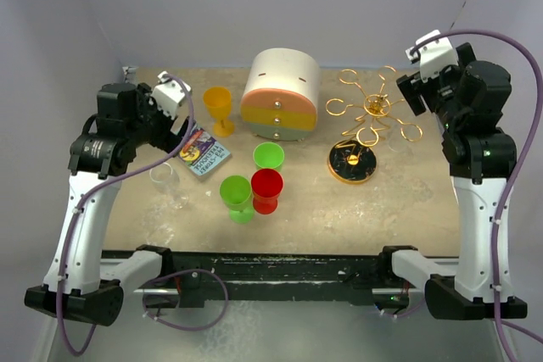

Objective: Place the wine glass upside down on the wine glass rack

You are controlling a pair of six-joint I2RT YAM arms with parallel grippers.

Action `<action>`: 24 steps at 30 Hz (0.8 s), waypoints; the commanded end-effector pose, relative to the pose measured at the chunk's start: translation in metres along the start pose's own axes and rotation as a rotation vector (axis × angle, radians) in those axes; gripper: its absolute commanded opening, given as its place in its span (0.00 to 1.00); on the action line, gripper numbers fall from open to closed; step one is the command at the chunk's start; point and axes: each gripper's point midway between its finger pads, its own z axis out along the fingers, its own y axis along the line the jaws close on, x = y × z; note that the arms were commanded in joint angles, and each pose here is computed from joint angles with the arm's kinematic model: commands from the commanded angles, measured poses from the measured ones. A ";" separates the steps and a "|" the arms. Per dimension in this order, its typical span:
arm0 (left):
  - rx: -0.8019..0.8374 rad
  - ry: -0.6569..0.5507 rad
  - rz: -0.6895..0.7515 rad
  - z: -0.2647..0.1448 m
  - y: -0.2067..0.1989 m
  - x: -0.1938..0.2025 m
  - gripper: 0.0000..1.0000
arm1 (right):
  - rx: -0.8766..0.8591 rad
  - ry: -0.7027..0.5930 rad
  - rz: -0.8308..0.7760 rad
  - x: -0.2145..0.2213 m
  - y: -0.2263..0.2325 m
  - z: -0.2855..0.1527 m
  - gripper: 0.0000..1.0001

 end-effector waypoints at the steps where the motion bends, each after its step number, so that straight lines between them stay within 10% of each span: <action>1: -0.007 0.135 0.032 0.001 0.004 0.036 0.99 | -0.105 -0.160 0.098 -0.036 0.015 -0.006 0.87; 15: 0.174 0.373 -0.065 0.007 0.014 0.116 0.95 | -0.341 -0.287 0.152 -0.074 0.068 0.010 0.86; 24: 0.249 0.495 -0.062 0.007 0.005 0.144 0.69 | -0.393 -0.276 0.153 -0.073 0.084 0.018 0.86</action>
